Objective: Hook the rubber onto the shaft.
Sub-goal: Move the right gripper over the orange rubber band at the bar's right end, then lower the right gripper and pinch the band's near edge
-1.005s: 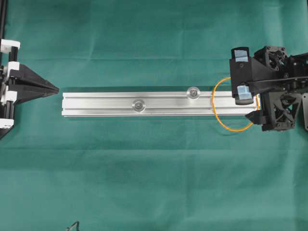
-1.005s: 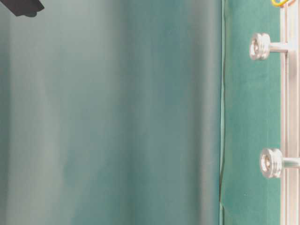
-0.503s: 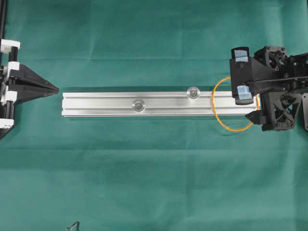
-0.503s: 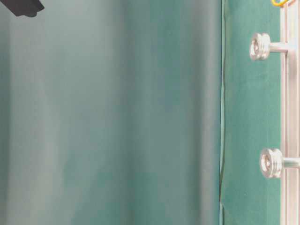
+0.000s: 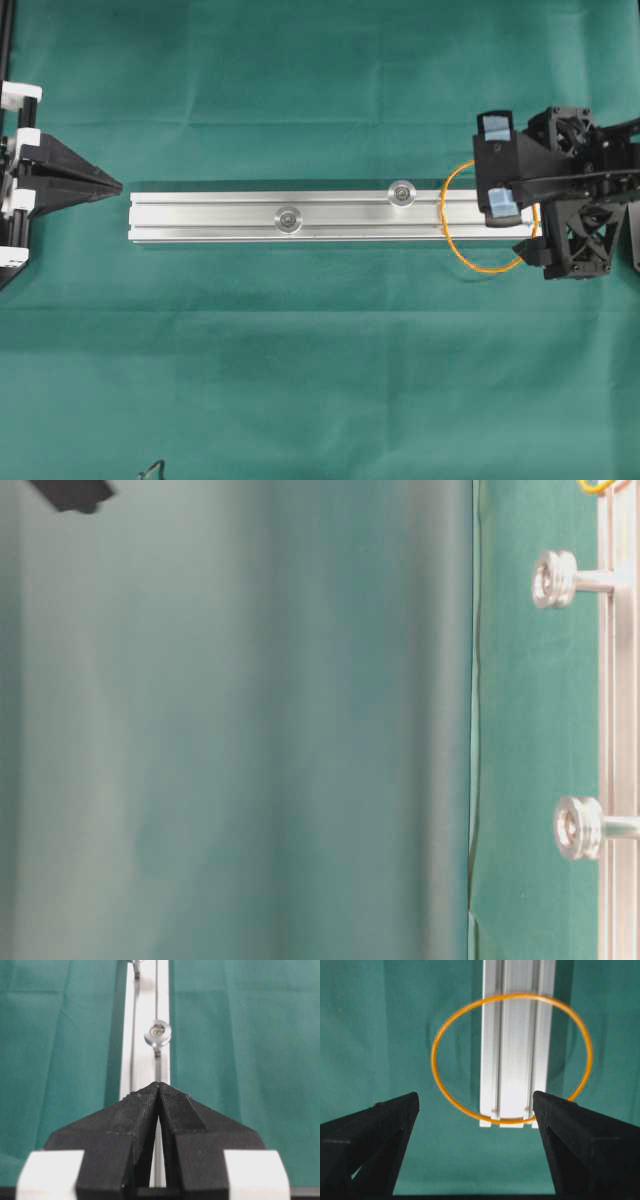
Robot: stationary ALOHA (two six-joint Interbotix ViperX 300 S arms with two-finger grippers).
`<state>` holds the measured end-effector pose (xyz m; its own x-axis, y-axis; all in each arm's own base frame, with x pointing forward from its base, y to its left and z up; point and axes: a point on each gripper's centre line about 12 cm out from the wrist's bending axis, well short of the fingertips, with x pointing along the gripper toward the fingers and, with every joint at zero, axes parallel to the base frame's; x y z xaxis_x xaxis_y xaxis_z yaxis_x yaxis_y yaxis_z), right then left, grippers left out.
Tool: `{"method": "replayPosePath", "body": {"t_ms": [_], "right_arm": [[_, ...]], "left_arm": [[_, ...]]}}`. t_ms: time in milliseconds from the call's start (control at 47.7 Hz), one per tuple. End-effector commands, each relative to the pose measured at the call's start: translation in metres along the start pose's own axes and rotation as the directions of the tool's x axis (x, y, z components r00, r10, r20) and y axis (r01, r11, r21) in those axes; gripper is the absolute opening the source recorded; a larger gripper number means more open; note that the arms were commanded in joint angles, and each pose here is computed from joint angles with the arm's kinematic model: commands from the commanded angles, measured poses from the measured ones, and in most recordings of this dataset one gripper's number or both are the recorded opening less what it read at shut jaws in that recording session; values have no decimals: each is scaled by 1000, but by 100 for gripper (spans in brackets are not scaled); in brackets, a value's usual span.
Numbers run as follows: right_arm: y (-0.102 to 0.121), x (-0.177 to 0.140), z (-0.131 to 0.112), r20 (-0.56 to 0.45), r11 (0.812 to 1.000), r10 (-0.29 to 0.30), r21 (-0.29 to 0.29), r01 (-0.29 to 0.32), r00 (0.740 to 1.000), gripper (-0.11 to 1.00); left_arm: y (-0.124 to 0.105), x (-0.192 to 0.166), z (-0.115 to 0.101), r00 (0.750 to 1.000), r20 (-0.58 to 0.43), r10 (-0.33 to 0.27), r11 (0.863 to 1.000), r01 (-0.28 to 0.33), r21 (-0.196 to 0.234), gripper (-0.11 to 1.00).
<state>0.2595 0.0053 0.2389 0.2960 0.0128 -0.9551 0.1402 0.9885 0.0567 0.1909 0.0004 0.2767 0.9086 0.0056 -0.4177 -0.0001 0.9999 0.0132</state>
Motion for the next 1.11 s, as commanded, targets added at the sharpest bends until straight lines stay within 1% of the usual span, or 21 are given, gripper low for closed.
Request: {"method": "replayPosePath", "body": {"t_ms": [0, 168, 398, 733, 1089], "right_arm": [[2, 2, 1, 22, 1000, 15, 5, -15, 1000, 93], [5, 17, -5, 50, 999, 45, 19, -46, 998, 93], [15, 47, -17, 58, 996, 86, 25, -88, 995, 93], [24, 77, -20, 54, 996, 92, 1, -92, 994, 93], [30, 98, -20, 33, 996, 89, -14, -88, 995, 93]], "left_arm": [[0, -1, 10, 1000, 23, -1, 1000, 1, 2, 0], [0, -1, 10, 1000, 22, 0, 1000, 0, 3, 0], [0, -1, 10, 1000, 21, -1, 1000, 1, 2, 0], [0, -1, 10, 1000, 22, 0, 1000, 0, 3, 0], [0, -1, 10, 1000, 18, 0, 1000, 0, 5, 0]]}}
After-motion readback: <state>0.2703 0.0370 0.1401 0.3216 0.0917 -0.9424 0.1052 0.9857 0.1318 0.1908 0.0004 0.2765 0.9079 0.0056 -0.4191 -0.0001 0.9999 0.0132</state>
